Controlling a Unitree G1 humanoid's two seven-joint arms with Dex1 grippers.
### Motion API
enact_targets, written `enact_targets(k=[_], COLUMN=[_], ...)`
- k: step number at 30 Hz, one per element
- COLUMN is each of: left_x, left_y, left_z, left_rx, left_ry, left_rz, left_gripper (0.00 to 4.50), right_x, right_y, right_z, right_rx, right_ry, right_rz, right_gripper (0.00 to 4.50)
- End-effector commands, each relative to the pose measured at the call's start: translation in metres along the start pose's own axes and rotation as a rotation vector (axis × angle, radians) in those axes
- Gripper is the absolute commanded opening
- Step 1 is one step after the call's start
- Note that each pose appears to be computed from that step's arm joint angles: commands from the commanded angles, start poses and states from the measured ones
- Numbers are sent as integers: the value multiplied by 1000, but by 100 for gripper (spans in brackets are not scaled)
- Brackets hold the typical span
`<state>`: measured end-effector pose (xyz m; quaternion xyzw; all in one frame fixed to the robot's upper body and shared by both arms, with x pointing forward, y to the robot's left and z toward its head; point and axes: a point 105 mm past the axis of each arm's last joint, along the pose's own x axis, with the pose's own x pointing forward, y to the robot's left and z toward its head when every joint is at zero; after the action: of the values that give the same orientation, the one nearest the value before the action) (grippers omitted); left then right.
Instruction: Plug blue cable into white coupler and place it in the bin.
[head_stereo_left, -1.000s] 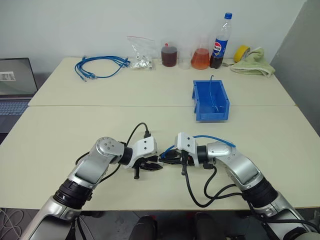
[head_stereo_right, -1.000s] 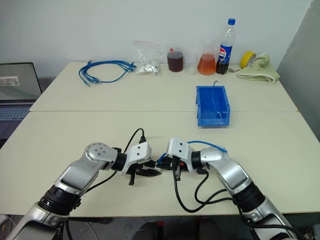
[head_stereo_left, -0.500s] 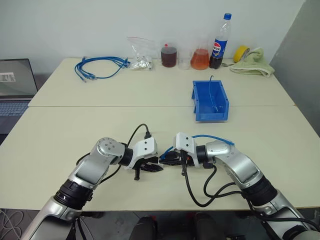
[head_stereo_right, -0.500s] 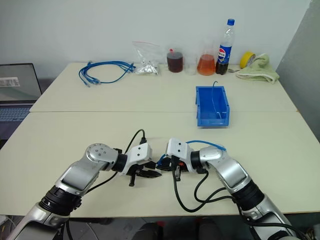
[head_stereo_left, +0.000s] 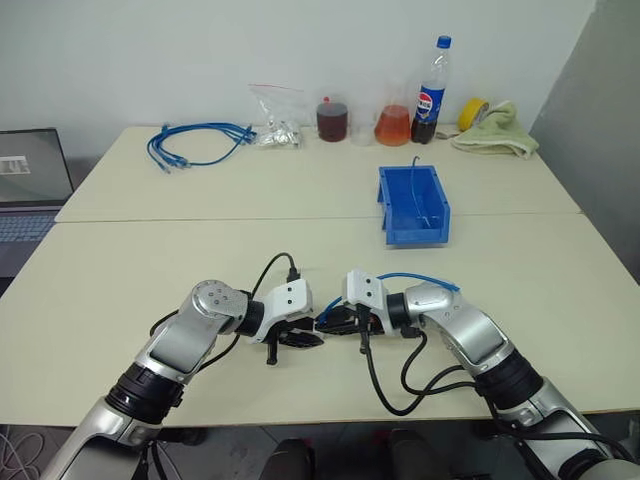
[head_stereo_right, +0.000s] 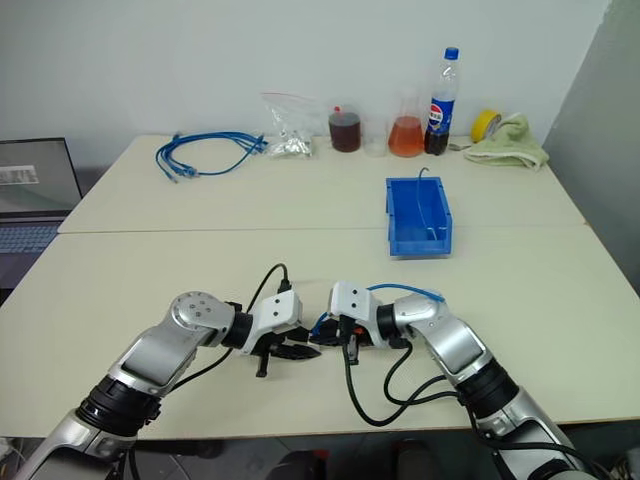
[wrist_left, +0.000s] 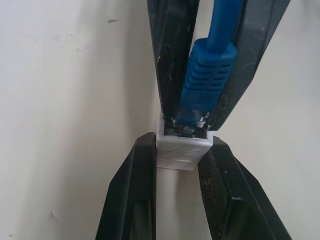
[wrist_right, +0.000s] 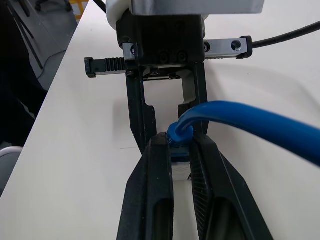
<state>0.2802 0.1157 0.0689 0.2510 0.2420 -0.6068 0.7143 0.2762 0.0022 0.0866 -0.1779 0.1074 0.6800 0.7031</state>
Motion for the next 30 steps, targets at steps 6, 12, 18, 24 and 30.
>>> enact_targets(k=[6, 12, 18, 24, 30], left_x=[4, -9, -31, -54, -63], left_y=[-8, -7, -12, -6, 7], left_z=[-7, -11, -16, 5, 38], left_rx=[-1, -12, -20, -51, -17], left_ry=[-21, -47, -67, -196, -264], left_rz=[-19, -1, 23, 147, 336], left_gripper=[82, 228, 363, 405, 405], right_x=[18, 7, -16, -52, -97], right_y=[25, 10, -5, -24, -37], right_z=[-23, -8, 15, 48, 67], right_rx=[80, 75, 97, 86, 109], right_ry=[57, -19, -127, -238, -315], right_rz=[130, 72, -1, -139, -281], right_gripper=[19, 19, 19, 19, 19])
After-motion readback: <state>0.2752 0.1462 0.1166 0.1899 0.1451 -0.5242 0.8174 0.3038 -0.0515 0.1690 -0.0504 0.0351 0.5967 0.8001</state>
